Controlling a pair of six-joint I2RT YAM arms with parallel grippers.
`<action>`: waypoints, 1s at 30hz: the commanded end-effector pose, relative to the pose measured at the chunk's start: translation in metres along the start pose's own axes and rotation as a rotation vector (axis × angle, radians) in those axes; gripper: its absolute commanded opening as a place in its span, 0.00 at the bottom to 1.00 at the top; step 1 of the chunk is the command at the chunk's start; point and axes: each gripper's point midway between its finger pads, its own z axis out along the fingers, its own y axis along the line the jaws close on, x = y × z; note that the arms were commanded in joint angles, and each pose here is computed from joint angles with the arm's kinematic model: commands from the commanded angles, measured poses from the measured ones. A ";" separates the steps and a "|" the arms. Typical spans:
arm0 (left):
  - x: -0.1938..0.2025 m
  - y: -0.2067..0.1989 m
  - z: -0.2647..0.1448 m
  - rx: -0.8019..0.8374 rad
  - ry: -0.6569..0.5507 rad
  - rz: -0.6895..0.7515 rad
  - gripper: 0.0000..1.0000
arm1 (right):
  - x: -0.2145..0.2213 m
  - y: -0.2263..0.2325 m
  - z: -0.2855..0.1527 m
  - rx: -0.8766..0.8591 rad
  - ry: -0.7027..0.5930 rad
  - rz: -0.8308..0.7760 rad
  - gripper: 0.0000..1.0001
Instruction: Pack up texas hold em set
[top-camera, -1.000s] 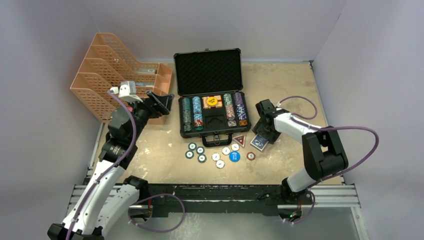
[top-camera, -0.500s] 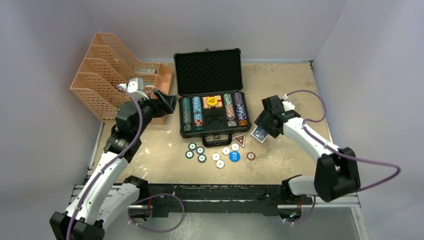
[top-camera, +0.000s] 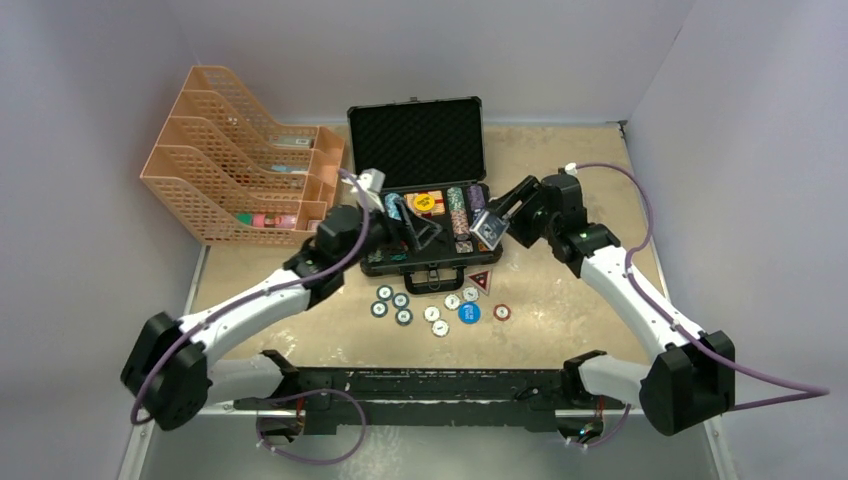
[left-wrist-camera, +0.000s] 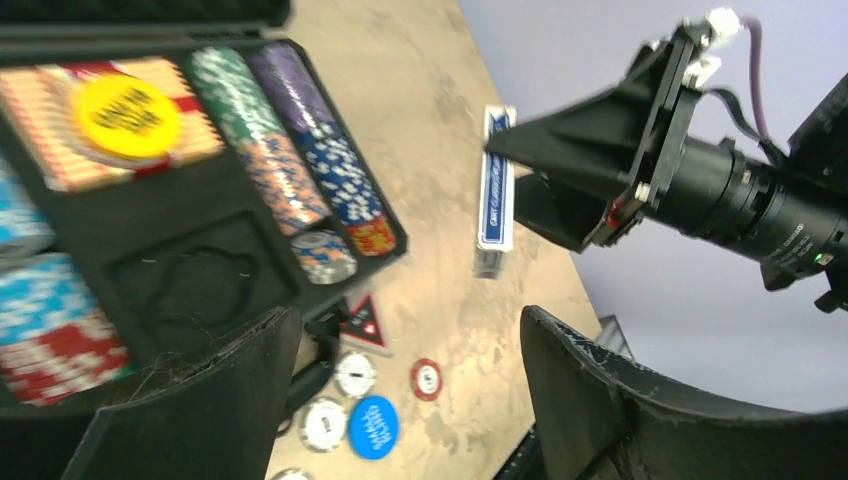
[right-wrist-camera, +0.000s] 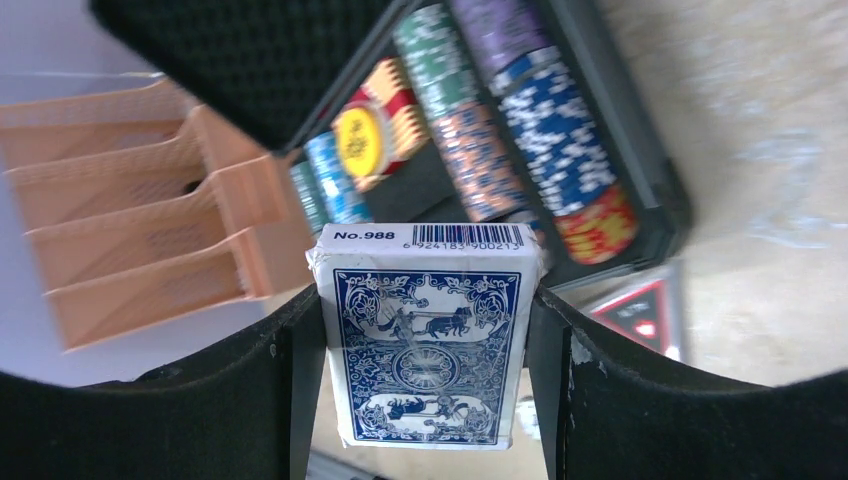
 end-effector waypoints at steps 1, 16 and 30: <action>0.002 -0.048 0.024 0.164 -0.076 -0.070 0.79 | 0.002 0.063 -0.018 -0.262 0.072 0.147 0.54; 0.038 -0.077 0.060 0.213 -0.157 -0.037 0.70 | 0.026 0.066 -0.032 -0.327 0.206 0.329 0.57; 0.035 -0.070 0.074 0.092 -0.168 0.106 0.00 | 0.030 0.060 -0.025 -0.346 0.196 0.258 0.79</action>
